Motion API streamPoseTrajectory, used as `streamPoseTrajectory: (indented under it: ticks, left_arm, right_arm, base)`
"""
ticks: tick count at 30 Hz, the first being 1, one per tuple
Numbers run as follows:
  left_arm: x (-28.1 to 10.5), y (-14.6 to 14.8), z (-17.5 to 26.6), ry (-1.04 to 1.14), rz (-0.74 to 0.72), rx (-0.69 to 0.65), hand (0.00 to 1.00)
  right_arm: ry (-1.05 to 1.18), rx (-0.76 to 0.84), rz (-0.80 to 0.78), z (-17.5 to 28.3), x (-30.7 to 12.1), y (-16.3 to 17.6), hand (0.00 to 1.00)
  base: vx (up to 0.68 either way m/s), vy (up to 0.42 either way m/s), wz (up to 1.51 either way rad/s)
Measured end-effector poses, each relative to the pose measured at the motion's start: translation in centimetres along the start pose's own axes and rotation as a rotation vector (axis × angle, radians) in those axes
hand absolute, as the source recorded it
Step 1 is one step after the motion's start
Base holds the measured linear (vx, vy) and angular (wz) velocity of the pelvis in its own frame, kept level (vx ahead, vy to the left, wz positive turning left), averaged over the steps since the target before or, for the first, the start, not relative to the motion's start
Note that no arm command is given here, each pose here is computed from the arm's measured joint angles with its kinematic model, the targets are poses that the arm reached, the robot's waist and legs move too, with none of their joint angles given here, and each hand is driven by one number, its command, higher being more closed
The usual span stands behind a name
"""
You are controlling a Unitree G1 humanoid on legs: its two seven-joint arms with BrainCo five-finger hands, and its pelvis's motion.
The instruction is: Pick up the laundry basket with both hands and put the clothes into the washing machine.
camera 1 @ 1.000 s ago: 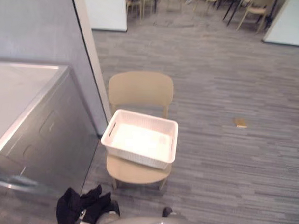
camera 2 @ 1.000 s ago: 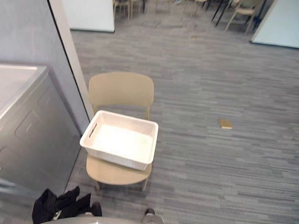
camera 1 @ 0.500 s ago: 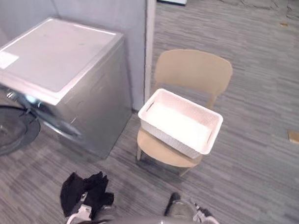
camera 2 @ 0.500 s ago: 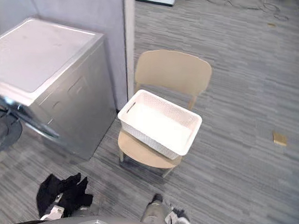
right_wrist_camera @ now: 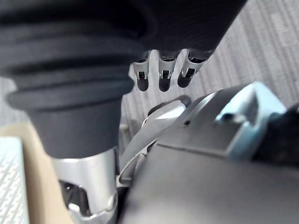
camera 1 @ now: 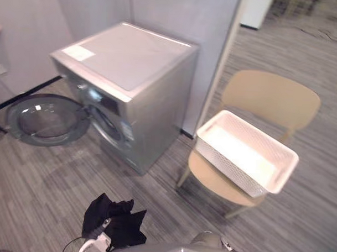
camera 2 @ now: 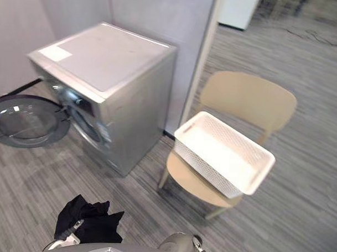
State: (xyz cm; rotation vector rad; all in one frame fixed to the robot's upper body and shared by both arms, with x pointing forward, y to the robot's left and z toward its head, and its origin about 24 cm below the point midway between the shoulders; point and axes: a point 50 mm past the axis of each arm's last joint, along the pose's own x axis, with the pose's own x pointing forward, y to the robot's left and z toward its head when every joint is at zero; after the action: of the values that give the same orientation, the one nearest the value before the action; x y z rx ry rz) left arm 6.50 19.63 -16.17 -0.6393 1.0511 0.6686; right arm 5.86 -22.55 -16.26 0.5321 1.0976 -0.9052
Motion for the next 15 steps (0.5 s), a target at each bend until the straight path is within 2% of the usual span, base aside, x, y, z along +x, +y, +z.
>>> streamPoseTrajectory:
  ticks: [3,7,9,11,12,13,15]
  left_arm:
    - [-0.2,2.3,0.6,-0.007,0.064,0.001,1.0]
    - [0.1,0.9,1.7,-0.041,0.025,0.003,1.0]
    - [0.5,-1.3,2.8,-0.066,-0.028,0.013,1.0]
    - [0.7,-5.4,3.0,-0.074,-0.13,0.012,1.0]
    - [0.7,-5.8,2.9,-0.07,-0.142,0.014,1.0]
    - [0.3,-7.4,1.3,-0.036,-0.194,0.023,1.0]
    - [0.1,-7.9,0.4,-0.006,-0.227,0.068,1.0]
  right_arm:
    - [0.011,0.044,0.054,-1.2,-0.6,1.7,0.0]
    - [-0.029,0.086,0.077,-0.7,-0.8,1.7,0.0]
    - [-0.028,0.085,0.091,-0.8,-0.8,1.7,0.0]
    - [-0.004,0.088,0.057,-1.8,-0.9,0.3,0.0]
    - [0.004,0.087,0.047,-2.1,-1.0,0.0,0.0]
    - [-0.014,0.089,0.018,-1.7,-0.9,-1.3,0.0]
    - [-0.025,0.103,0.012,-1.5,-1.0,-1.5,0.0]
  base:
    - [0.06,-0.059,0.4]
    - [0.06,-0.04,0.16]
    - [0.13,-0.16,0.41]
    - [0.24,-0.298,0.98]
    - [0.34,-0.292,1.13]
    - [0.32,-0.207,0.73]
    - [0.34,-0.161,0.45]
